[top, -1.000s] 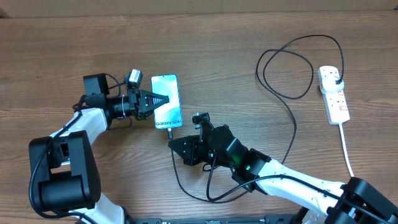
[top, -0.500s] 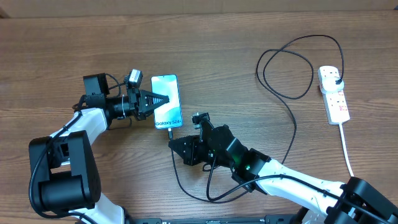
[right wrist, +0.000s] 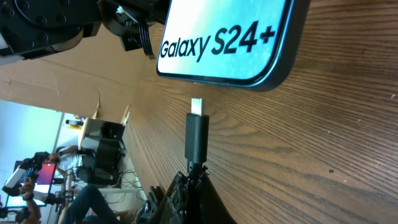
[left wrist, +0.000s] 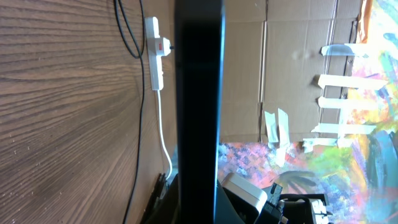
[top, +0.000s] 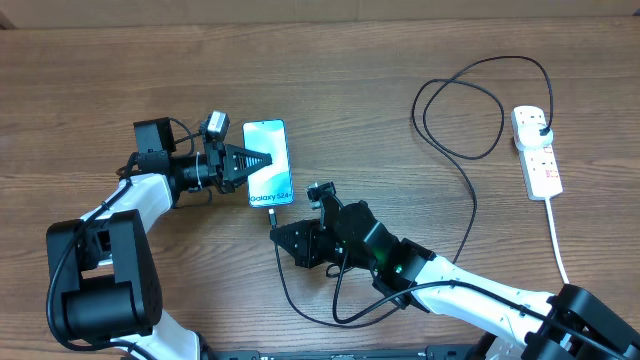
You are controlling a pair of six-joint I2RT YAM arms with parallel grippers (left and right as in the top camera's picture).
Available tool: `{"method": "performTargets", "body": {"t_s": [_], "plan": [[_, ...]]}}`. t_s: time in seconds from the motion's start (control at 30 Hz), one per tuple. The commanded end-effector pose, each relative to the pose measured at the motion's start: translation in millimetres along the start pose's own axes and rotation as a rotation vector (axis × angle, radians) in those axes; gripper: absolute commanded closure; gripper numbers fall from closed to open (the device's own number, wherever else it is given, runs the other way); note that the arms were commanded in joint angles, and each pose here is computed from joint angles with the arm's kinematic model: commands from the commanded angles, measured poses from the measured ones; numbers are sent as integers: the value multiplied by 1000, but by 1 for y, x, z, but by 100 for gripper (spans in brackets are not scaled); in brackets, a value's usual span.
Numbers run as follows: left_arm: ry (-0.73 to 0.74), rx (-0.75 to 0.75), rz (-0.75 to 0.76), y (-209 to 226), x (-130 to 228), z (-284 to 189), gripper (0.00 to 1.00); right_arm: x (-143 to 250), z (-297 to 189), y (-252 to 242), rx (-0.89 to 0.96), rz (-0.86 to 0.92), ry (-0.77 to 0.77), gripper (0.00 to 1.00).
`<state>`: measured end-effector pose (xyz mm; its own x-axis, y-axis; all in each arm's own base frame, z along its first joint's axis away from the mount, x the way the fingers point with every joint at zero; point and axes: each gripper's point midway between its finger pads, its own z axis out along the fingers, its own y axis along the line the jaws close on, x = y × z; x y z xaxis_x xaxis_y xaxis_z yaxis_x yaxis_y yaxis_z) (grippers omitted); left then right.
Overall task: Plug charger to phone and switch on socket
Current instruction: 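Push the plug upward into the phone's port with the right gripper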
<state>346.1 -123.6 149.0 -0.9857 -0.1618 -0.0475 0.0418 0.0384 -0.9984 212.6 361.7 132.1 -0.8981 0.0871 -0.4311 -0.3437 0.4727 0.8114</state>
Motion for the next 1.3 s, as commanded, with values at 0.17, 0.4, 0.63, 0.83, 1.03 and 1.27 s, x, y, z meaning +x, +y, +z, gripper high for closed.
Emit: {"method": "performTargets", "body": {"t_s": [0.17, 0.4, 0.63, 0.83, 1.03, 1.27], "plan": [[31, 30, -2, -3, 4, 4, 96, 0, 1, -3, 10, -2, -11, 95], [31, 30, -2, -3, 4, 4, 96, -1, 1, -3, 11, -3, -16, 95], [29, 26, -2, -3, 4, 4, 96, -3, 1, 0, -1, -8, -26, 94], [29, 27, -3, -3, 4, 4, 96, -2, 1, 0, -1, -7, -23, 94], [29, 27, -3, -3, 4, 4, 96, -7, 1, -4, 23, -6, -51, 94], [29, 27, -3, -3, 4, 4, 96, -9, 1, -6, 33, -5, -64, 96]]}}
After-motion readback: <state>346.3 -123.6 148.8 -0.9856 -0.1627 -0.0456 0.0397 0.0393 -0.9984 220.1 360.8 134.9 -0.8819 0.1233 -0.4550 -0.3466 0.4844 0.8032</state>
